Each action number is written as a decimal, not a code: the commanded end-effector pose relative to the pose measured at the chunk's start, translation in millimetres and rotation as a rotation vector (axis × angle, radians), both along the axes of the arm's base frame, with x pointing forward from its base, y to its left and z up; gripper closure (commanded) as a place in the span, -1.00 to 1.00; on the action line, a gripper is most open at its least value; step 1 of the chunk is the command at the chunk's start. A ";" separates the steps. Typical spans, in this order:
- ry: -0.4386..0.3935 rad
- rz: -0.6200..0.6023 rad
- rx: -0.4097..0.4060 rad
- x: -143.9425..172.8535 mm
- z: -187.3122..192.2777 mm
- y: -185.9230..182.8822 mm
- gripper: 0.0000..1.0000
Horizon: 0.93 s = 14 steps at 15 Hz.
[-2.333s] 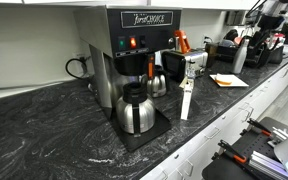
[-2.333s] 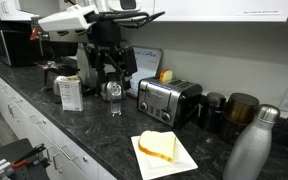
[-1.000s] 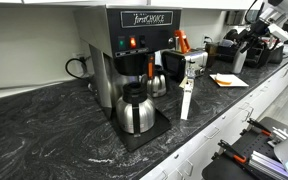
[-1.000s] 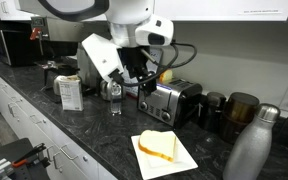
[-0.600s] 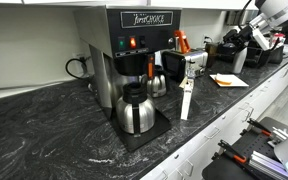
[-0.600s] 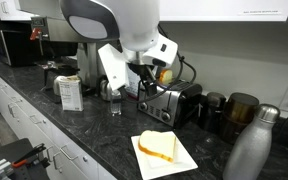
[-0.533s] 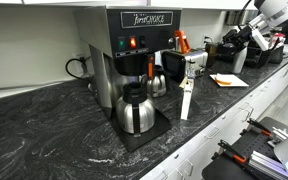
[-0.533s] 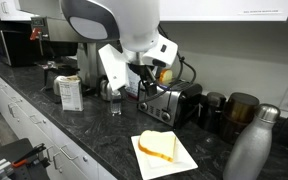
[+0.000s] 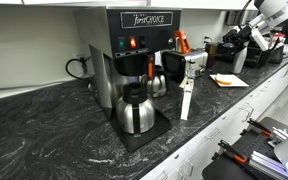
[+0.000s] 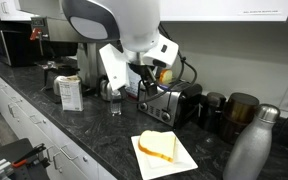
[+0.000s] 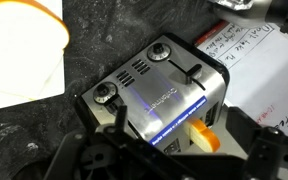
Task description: Push the right lever on the bread toaster upwards
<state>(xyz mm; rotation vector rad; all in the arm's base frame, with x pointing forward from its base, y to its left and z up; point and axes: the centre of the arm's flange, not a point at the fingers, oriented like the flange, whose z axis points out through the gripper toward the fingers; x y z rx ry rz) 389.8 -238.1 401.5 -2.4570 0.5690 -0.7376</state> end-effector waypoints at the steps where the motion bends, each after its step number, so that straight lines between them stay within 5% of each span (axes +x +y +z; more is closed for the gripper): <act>1: -0.070 -0.074 0.067 2.0 -15.5 -9.8 -1.00; 12: -0.158 -0.280 0.251 5.1 -99.9 -11.8 -0.98; 14: -0.159 -0.305 0.268 6.5 -112.6 -13.5 -0.48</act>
